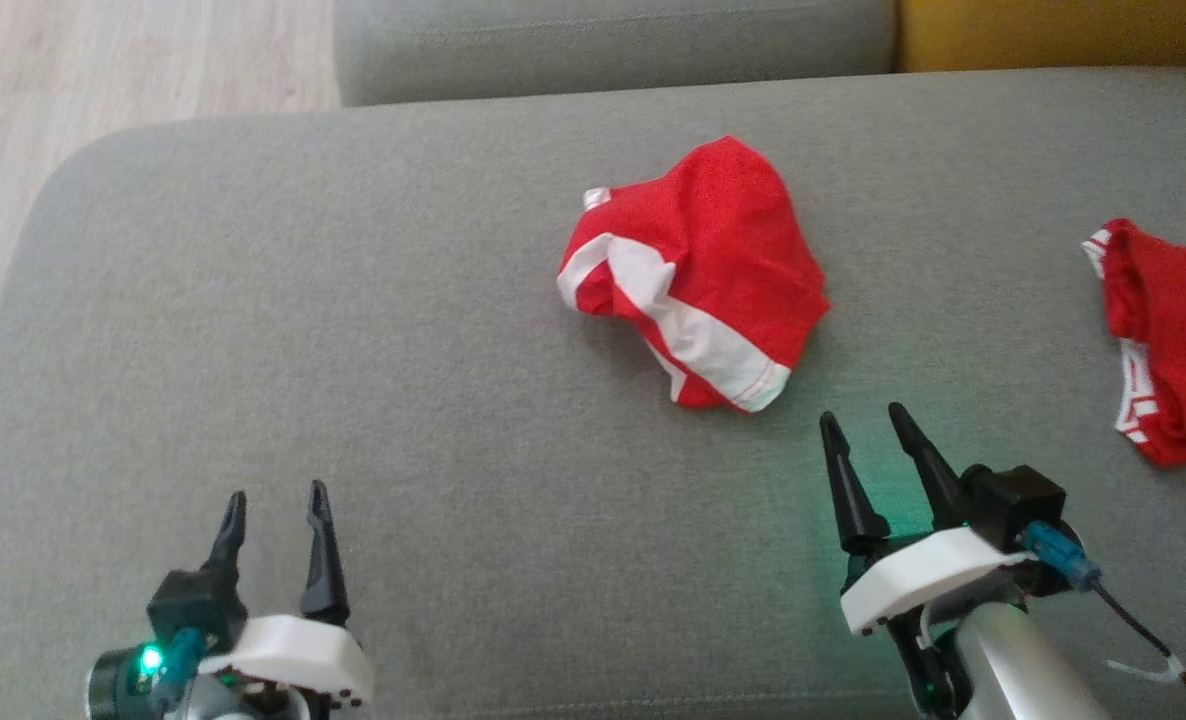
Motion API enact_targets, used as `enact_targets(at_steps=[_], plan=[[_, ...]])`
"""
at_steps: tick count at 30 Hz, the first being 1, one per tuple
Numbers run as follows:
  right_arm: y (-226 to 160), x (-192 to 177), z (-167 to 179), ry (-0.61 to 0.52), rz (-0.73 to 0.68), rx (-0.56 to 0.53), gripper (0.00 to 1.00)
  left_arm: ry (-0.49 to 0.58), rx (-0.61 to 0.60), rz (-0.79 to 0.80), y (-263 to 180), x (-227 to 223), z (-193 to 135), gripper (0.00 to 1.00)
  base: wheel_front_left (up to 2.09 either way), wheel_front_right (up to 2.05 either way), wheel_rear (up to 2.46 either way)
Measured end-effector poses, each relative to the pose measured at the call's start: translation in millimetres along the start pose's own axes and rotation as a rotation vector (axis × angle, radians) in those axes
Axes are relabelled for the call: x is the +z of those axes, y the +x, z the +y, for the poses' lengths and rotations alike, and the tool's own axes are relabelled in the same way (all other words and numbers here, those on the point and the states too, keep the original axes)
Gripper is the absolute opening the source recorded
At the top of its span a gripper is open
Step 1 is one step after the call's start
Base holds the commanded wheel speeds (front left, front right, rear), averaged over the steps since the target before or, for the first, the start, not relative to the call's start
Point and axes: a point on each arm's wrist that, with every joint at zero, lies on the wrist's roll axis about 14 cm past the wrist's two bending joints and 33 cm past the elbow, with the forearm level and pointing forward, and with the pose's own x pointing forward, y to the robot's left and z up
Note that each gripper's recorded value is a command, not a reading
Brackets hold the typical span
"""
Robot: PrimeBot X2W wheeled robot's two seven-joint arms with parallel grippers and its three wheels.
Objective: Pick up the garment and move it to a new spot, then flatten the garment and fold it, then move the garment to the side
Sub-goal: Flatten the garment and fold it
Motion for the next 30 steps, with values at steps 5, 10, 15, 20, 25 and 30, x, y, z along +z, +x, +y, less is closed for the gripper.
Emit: enact_targets(at_steps=[5,10,15,20,25,30], plan=[[9.5,-13.8,10.3,0.002,0.046,0.036,1.00,-0.008,0.007,0.021,-1.9,-6.4,1.1,1.00,0.00,0.00,0.00],[32.5,-22.5,23.0,0.028,0.081,0.079,1.00,-0.009,0.036,0.027,0.4,-7.9,9.8,1.00,0.00,0.00,0.00],[43.4,-36.9,26.7,0.031,0.127,0.093,1.00,-0.007,0.063,0.052,-0.5,-15.6,18.1,1.00,0.00,0.00,0.00],[52.4,-42.3,28.5,0.044,0.143,0.099,1.00,-0.005,0.075,0.049,4.4,-14.3,22.2,1.00,0.00,0.00,0.00],[55.7,-44.6,27.8,0.053,0.149,0.097,0.14,-0.004,0.071,0.043,9.7,-12.4,20.9,1.00,0.00,0.00,0.00],[57.7,-33.3,24.2,0.053,0.112,0.088,0.00,-0.005,0.055,0.044,12.5,-13.1,15.9,1.00,0.00,0.00,0.00]])
